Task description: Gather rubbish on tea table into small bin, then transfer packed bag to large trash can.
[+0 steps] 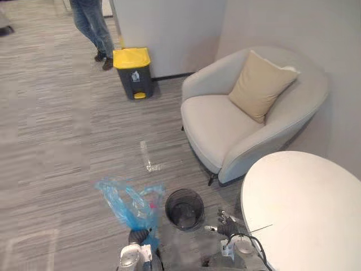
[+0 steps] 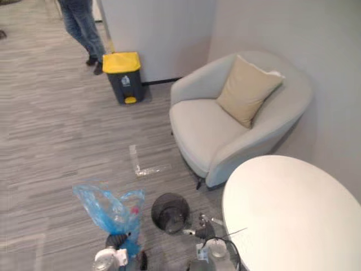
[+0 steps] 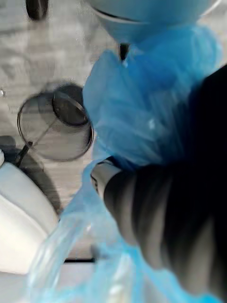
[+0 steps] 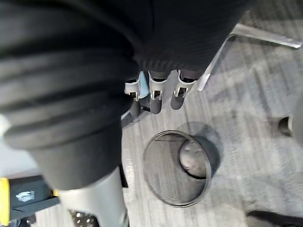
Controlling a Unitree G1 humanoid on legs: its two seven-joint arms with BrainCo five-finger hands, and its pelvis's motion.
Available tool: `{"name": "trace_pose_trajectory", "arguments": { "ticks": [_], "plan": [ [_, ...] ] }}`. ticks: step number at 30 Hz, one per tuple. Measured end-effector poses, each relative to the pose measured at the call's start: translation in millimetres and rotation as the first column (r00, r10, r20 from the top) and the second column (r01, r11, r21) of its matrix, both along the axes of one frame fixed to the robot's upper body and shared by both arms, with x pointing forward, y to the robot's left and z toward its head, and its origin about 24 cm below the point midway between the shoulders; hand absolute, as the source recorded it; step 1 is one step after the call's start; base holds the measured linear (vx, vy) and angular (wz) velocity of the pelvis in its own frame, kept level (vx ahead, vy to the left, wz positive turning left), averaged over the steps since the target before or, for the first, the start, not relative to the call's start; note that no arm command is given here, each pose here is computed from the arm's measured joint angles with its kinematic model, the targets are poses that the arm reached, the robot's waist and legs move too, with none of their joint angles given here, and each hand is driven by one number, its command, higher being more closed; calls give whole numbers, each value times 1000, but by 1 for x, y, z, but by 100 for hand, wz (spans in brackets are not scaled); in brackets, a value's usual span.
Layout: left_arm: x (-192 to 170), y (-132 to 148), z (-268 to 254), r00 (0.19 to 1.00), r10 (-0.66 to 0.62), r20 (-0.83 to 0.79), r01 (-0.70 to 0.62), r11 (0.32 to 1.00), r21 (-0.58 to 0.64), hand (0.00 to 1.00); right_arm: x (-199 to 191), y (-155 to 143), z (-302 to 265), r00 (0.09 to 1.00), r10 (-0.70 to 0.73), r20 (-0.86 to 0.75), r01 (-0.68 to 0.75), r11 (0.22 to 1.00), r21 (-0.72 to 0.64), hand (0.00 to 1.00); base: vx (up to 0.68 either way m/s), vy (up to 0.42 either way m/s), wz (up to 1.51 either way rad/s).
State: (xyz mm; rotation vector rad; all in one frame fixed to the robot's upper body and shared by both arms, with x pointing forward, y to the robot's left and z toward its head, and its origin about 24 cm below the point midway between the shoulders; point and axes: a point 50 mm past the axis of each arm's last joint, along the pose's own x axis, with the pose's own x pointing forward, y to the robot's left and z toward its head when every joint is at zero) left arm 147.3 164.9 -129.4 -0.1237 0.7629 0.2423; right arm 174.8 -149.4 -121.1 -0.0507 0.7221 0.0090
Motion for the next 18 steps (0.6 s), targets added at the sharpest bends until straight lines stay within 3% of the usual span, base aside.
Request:
{"name": "trace_pose_trajectory", "arguments": {
  "ticks": [7, 12, 18],
  "plan": [
    [2, -7, 2, 1000, -2, 12, 2, 1000, -21, 100, 2, -9, 3, 997, -81, 17, 82, 996, -26, 0, -192, -24, 65],
    [9, -14, 1, 999, -54, 5, 54, 998, -22, 100, -4, -19, -2, 987, -157, -21, 156, 987, -39, 0, -94, 209, 60],
    [1, 0, -4, 994, -95, -49, 97, 995, 32, 100, -17, -10, -13, 983, -156, -97, 154, 988, -23, 0, -33, 163, 25]
  ]
}}
